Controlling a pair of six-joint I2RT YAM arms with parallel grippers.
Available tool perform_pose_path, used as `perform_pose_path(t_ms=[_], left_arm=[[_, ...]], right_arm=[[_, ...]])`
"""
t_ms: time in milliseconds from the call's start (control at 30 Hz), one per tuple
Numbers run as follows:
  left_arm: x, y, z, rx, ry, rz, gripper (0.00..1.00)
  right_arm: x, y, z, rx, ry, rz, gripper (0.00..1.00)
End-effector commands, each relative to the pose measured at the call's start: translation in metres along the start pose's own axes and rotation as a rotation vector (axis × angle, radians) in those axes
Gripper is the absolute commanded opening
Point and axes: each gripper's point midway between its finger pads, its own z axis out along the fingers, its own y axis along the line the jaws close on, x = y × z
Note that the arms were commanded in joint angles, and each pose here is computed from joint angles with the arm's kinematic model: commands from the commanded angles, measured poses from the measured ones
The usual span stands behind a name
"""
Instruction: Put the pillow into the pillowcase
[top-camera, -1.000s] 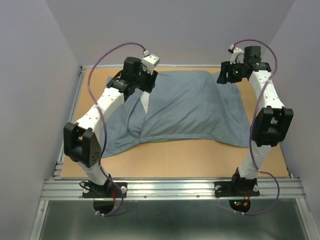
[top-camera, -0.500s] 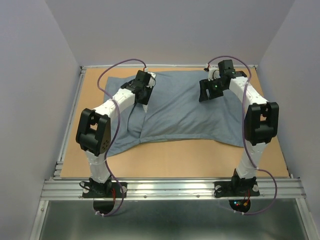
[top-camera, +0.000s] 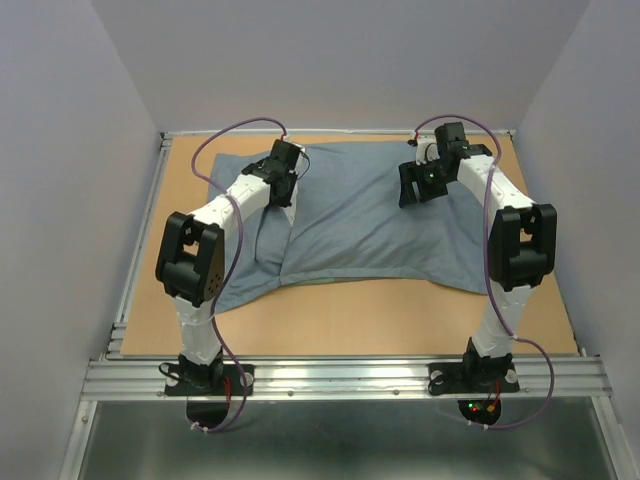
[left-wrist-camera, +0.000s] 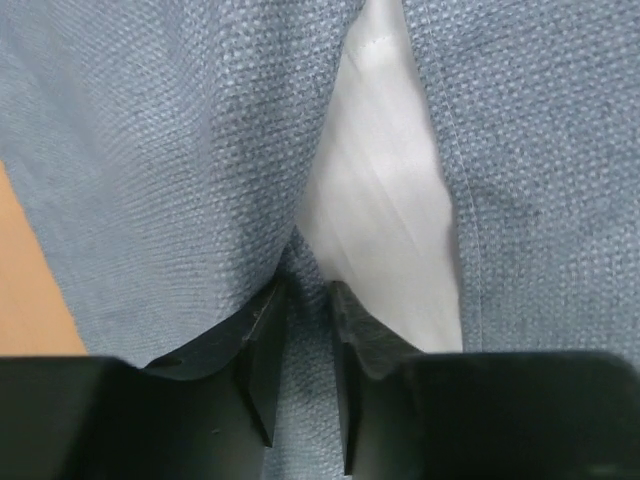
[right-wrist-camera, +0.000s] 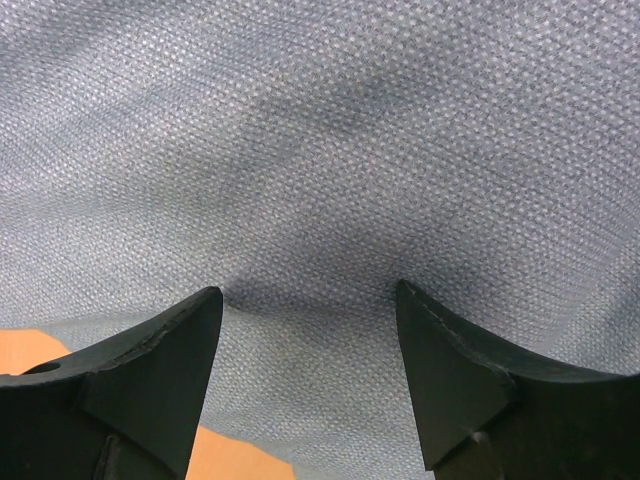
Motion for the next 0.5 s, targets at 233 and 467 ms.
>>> perform_pose_path(t_ms=[233,467], left_arm=[[-0.059,-0.067,-0.065,0.433,-0.241,0.186,0.00],[-0.029,-0.121,-0.091,0.616,-0.211,0.384,0.00]], right_arm=[[0.011,0.001,0.003,-0.012,0.018,0.000,0.75],[0.010,0.004,0.002,-0.014,0.015,0.000,0.75]])
